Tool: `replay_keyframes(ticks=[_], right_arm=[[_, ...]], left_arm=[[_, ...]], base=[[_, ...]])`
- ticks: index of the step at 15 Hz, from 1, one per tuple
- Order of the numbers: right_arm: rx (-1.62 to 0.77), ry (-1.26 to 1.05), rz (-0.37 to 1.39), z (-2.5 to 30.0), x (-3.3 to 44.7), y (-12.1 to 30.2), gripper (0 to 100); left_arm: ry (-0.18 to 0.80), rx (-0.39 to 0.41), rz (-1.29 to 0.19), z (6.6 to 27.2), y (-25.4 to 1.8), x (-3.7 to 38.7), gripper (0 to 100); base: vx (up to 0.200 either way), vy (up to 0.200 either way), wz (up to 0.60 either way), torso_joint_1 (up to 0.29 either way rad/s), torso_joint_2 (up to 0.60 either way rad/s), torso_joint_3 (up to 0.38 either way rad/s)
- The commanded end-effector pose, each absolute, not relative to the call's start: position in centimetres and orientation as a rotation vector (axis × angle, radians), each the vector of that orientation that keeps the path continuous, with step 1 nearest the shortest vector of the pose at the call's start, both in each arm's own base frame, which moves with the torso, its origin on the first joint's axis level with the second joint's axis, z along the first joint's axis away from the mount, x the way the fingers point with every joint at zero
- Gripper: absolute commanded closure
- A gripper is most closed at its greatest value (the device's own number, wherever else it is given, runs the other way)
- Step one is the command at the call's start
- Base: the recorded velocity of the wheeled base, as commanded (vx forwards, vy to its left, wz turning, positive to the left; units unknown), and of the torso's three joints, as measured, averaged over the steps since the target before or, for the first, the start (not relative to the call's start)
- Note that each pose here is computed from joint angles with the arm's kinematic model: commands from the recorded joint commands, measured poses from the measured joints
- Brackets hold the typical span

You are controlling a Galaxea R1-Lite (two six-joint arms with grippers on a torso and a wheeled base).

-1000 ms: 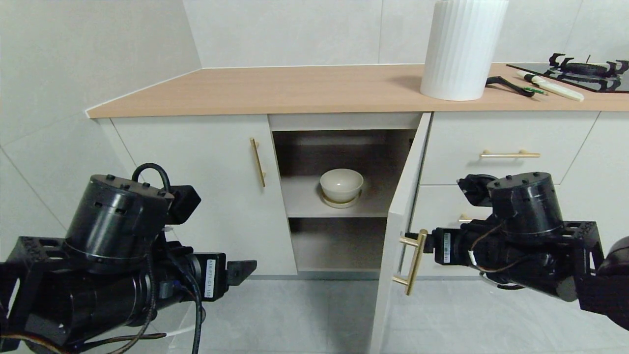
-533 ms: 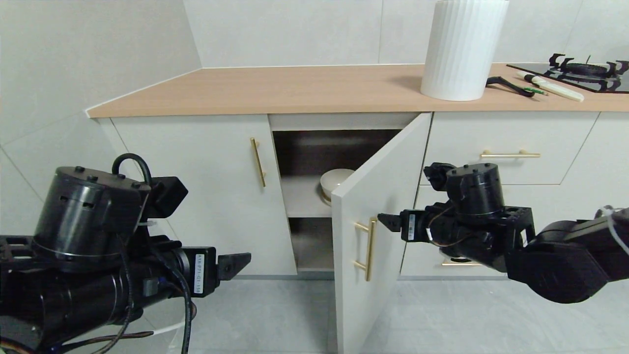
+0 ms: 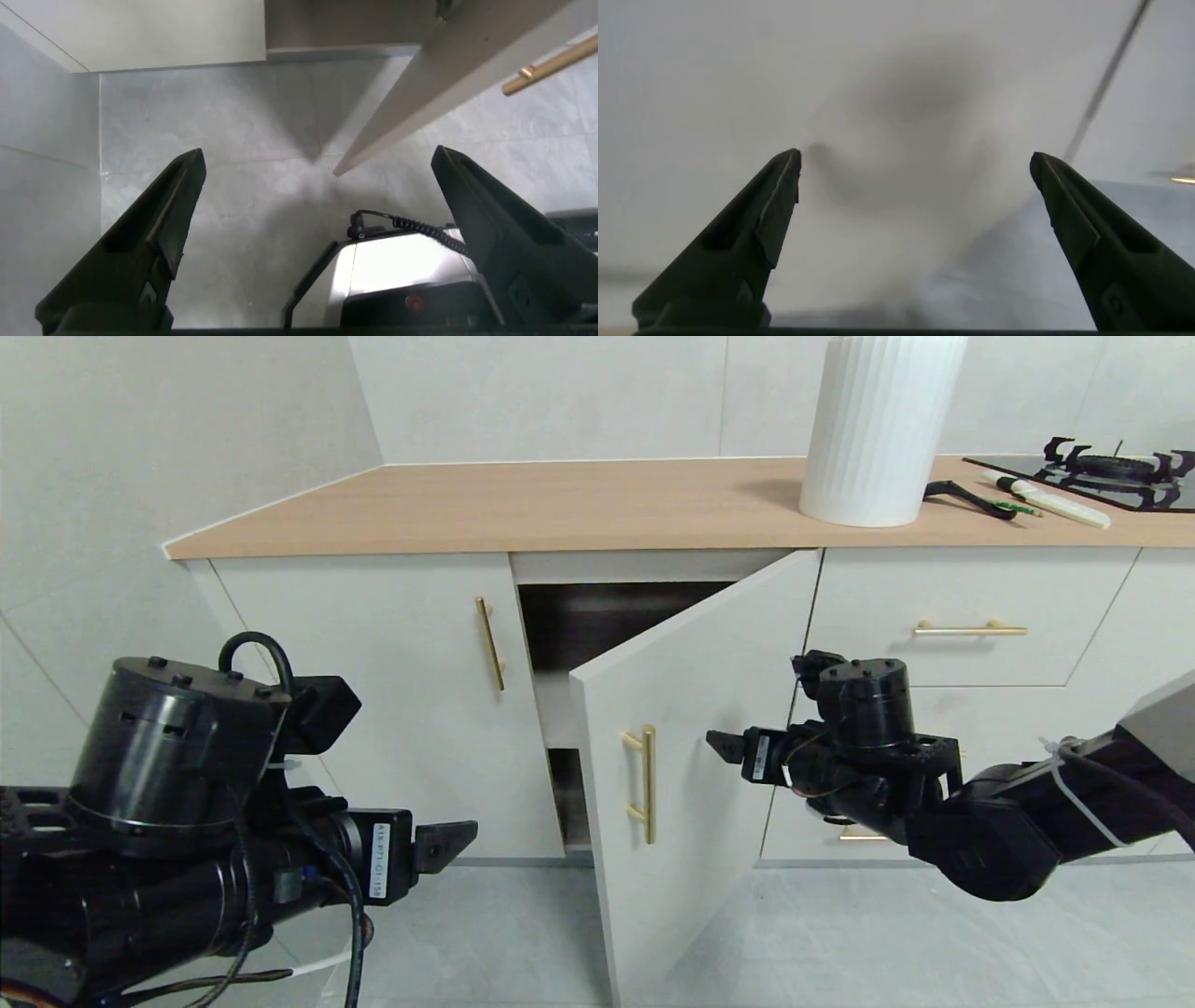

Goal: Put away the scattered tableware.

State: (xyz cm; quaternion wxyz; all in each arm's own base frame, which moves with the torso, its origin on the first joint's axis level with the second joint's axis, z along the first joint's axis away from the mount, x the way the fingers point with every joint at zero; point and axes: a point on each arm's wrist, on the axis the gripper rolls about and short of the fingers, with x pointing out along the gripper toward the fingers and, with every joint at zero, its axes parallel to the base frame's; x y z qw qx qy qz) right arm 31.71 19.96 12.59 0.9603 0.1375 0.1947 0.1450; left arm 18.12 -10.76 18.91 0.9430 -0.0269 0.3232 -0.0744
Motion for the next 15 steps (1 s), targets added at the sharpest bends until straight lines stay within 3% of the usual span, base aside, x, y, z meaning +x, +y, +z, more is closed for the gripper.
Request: replay_keyframes(ticks=[1, 5, 15], right_arm=[[0.308, 0.394, 0.285, 12.2, 32.6, 20.5, 0], [0.391, 0.36, 0.23, 12.4, 34.1, 21.3, 0], [0.433, 0.289, 0.198, 12.7, 35.1, 21.4, 0]], left_arm=[[0.663, -0.052, -0.15, 18.8, -10.8, 18.2, 0], [0.663, -0.054, -0.15, 18.8, -10.8, 18.2, 0], [0.666, -0.053, -0.15, 18.7, -10.8, 18.2, 0]], base=[[0.2, 0.0, 0.0, 0.002, 0.0, 0.002], [0.2, 0.0, 0.0, 0.001, 0.0, 0.002], [0.0, 0.0, 0.0, 0.0, 0.0, 0.0]])
